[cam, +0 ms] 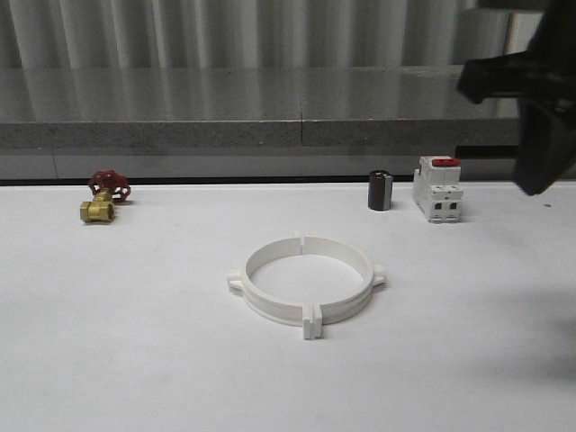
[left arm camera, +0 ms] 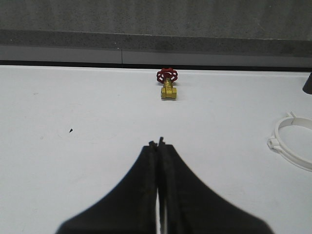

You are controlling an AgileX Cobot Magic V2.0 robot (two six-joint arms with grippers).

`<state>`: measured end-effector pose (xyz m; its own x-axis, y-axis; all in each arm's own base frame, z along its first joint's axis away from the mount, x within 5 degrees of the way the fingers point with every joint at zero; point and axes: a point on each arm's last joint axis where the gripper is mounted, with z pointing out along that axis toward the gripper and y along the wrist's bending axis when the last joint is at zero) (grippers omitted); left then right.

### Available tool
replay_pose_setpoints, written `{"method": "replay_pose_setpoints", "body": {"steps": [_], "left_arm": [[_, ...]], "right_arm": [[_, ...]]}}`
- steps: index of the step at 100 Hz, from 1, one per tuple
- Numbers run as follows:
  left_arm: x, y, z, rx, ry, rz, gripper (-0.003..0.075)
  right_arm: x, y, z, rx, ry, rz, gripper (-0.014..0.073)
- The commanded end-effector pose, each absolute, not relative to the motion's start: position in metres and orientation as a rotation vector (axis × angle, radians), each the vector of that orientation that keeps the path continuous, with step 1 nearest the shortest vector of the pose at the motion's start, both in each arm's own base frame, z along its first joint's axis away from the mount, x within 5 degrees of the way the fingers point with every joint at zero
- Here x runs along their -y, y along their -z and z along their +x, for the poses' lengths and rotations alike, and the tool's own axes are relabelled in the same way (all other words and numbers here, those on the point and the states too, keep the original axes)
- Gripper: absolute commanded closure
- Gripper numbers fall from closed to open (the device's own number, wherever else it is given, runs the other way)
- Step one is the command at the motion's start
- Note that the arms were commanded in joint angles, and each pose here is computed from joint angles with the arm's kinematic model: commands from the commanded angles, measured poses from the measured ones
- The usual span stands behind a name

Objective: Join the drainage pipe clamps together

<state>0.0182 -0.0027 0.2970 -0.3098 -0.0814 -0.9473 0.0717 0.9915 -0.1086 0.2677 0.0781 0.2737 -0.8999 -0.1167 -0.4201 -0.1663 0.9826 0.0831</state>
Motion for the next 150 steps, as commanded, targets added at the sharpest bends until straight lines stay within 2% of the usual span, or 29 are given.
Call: {"method": "replay_pose_setpoints", "body": {"steps": [1, 23, 56, 79, 98, 121, 132, 150], "left_arm": [[0.003, -0.311, 0.02, -1.789, 0.161, -0.009, 0.074], [0.003, -0.311, 0.02, -1.789, 0.161, -0.009, 0.074], [0.003, -0.311, 0.02, -1.789, 0.161, -0.009, 0.074], [0.003, -0.311, 0.02, -1.789, 0.161, -0.009, 0.074], [0.003, -0.311, 0.02, -1.789, 0.161, -0.009, 0.074], [0.003, -0.311, 0.02, -1.789, 0.161, -0.009, 0.074], [0.003, -0.311, 0.02, -1.789, 0.161, -0.009, 0.074], [0.003, -0.311, 0.02, -1.789, 0.161, -0.009, 0.074]], "right_arm": [[-0.064, -0.298, 0.252, -2.552, -0.179, -0.14, 0.0664], [-0.037, -0.312, 0.205, -2.386, -0.179, -0.032, 0.0664], [-0.009, -0.308, 0.136, -2.182, -0.095, 0.049, 0.0664], [-0.005, -0.31, 0.093, -1.909, -0.087, 0.03, 0.0664], [-0.003, -0.29, 0.066, -1.694, -0.08, 0.012, 0.0664], [0.0, -0.245, 0.062, -1.399, -0.062, 0.051, 0.0661], [0.001, -0.222, 0.058, -1.358, -0.054, 0.071, 0.0661], [0.002, -0.215, 0.053, -1.415, -0.039, 0.079, 0.0661]]}}
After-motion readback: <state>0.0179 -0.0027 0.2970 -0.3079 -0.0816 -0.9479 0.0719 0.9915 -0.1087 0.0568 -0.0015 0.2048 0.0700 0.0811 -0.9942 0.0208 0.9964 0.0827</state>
